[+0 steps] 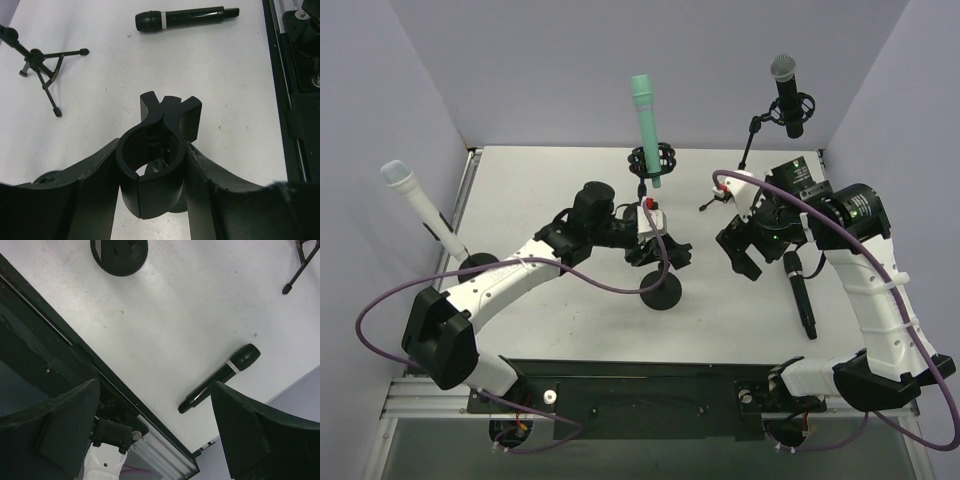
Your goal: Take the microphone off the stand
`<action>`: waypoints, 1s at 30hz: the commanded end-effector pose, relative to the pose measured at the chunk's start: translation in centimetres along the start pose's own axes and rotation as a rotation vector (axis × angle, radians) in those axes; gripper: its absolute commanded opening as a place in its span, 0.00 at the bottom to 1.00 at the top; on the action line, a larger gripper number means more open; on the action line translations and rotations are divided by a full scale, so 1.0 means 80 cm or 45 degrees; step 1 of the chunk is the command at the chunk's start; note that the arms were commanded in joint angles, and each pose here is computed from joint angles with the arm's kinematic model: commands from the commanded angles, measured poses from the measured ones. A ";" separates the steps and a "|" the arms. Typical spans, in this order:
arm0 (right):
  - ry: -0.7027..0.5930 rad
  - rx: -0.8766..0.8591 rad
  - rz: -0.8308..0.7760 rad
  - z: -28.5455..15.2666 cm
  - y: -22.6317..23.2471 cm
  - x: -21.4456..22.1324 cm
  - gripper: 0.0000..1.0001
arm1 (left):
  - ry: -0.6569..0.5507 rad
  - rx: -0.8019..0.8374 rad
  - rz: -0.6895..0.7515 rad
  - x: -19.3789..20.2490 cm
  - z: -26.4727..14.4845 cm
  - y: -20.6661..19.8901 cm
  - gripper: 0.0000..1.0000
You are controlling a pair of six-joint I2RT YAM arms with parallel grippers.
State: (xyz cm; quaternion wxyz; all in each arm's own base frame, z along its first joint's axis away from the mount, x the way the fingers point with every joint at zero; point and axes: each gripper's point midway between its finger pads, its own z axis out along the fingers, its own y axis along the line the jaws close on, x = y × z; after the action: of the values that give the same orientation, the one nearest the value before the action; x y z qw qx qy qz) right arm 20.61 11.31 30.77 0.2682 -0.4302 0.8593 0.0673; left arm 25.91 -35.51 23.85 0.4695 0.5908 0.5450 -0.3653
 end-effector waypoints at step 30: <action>-0.006 0.074 0.084 0.010 -0.022 -0.006 0.84 | -0.130 -1.945 -0.318 0.044 -0.333 0.301 0.18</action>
State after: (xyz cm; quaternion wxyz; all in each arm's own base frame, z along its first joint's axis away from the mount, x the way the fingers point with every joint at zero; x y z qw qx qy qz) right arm 22.48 11.33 30.13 0.2715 -0.4070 0.8699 0.0624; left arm 44.82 -10.29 24.27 0.6401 0.0952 0.7621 0.0222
